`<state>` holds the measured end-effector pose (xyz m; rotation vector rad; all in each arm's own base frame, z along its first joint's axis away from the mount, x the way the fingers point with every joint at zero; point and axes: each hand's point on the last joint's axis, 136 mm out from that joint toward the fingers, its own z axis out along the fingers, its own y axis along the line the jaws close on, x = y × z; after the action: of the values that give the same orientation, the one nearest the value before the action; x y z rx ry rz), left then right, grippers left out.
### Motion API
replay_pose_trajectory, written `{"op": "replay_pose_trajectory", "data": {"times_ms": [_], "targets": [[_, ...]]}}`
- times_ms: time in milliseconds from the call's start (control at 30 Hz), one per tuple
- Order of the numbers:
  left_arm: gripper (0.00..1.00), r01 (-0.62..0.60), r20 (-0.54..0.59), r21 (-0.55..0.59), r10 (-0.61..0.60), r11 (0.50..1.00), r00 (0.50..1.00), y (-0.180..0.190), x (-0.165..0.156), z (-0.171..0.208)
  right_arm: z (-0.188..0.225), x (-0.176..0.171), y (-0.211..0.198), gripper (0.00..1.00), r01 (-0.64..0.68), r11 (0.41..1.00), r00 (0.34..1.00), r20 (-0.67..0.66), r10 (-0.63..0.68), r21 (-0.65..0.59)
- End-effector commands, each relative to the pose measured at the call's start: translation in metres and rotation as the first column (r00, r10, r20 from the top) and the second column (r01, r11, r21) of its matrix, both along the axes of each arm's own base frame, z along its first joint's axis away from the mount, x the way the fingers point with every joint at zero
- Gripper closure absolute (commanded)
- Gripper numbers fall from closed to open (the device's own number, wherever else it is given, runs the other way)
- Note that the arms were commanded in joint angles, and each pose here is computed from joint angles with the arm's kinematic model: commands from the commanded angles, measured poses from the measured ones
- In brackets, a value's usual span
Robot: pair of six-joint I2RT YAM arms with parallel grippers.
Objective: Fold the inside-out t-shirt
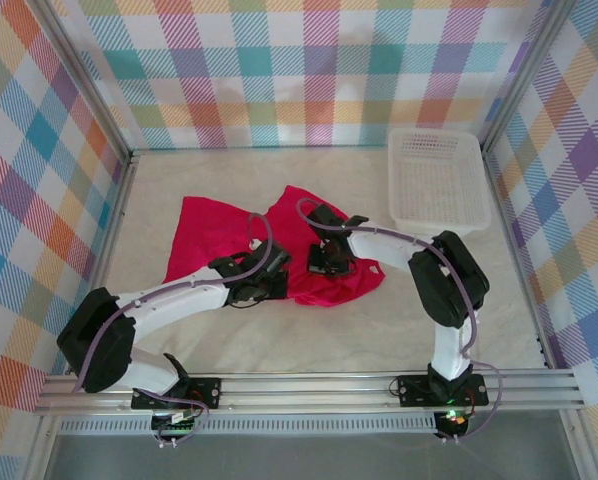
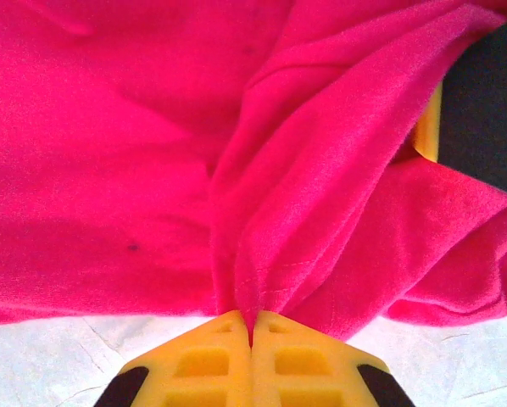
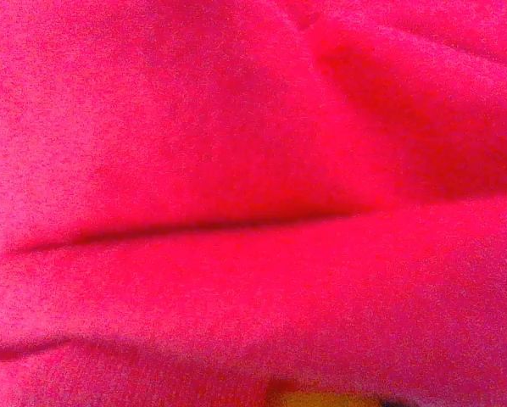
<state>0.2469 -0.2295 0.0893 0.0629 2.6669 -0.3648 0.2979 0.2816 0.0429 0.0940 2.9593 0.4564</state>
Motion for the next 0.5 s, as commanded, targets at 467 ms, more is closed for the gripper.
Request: {"op": "replay_pose_trajectory", "data": {"times_ms": [467], "targets": [[1.00,-0.033,0.167,-0.122,0.053,0.992,0.984,-0.009,0.082,0.099,0.158,-0.034,-0.001,1.00,-0.160,0.958,0.981,0.143,0.128,0.238]]}}
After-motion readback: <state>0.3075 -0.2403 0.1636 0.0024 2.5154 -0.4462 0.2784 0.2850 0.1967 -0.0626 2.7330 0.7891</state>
